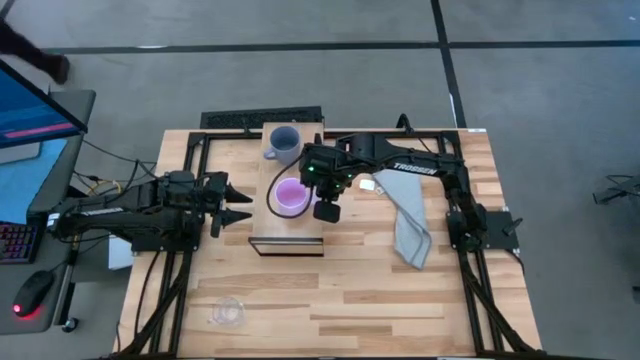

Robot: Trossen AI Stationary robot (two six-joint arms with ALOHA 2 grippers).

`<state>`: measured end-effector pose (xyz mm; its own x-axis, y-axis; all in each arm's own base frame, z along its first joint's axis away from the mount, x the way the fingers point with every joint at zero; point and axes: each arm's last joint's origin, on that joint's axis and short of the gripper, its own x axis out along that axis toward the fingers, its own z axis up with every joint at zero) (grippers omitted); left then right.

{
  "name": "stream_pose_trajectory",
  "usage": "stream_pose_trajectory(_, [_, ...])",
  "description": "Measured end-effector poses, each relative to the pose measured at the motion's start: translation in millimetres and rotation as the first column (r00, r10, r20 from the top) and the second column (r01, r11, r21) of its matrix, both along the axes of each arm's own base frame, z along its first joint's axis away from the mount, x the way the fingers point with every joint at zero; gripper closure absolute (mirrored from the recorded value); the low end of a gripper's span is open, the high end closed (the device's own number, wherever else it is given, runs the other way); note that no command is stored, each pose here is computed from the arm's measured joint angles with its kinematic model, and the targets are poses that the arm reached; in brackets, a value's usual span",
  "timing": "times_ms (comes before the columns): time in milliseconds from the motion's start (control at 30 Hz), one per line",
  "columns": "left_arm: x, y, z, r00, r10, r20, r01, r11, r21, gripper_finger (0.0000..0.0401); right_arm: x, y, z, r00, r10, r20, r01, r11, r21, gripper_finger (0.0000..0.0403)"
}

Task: Stack small to large cups/mugs on shelf
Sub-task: Put the pink mug on the shelf

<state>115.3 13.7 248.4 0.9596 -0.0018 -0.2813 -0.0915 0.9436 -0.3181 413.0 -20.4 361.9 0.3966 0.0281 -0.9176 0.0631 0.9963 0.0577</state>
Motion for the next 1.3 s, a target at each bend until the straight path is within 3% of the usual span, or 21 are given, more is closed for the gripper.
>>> stream_pose_trajectory(467, [0, 0, 0, 1.0, 0.0, 0.003, 0.0, 1.0, 0.0, 0.0167, 7, 0, 3, 0.997, 0.017, 0.077, -0.018, 1.0, 0.015, 0.0403])
stream_pose_trajectory(667, [2, 0, 9, 0.995, -0.025, 0.095, 0.024, 1.0, 0.011, 0.0167, -1, 3, 16, 0.993, 0.02, 0.115, -0.021, 1.0, 0.008, 0.0403])
stream_pose_trajectory(1000, [-4, -1, 17, 0.984, -0.031, 0.177, 0.021, 0.998, 0.057, 0.0167, -44, 42, 69, 0.964, 0.08, 0.252, -0.054, 0.993, -0.108, 0.0403])
stream_pose_trajectory(1300, [-24, -5, 26, 0.958, -0.037, 0.286, 0.019, 0.998, 0.063, 0.0167, -101, 61, 88, 0.945, 0.002, 0.326, 0.068, 0.977, -0.204, 0.0403])
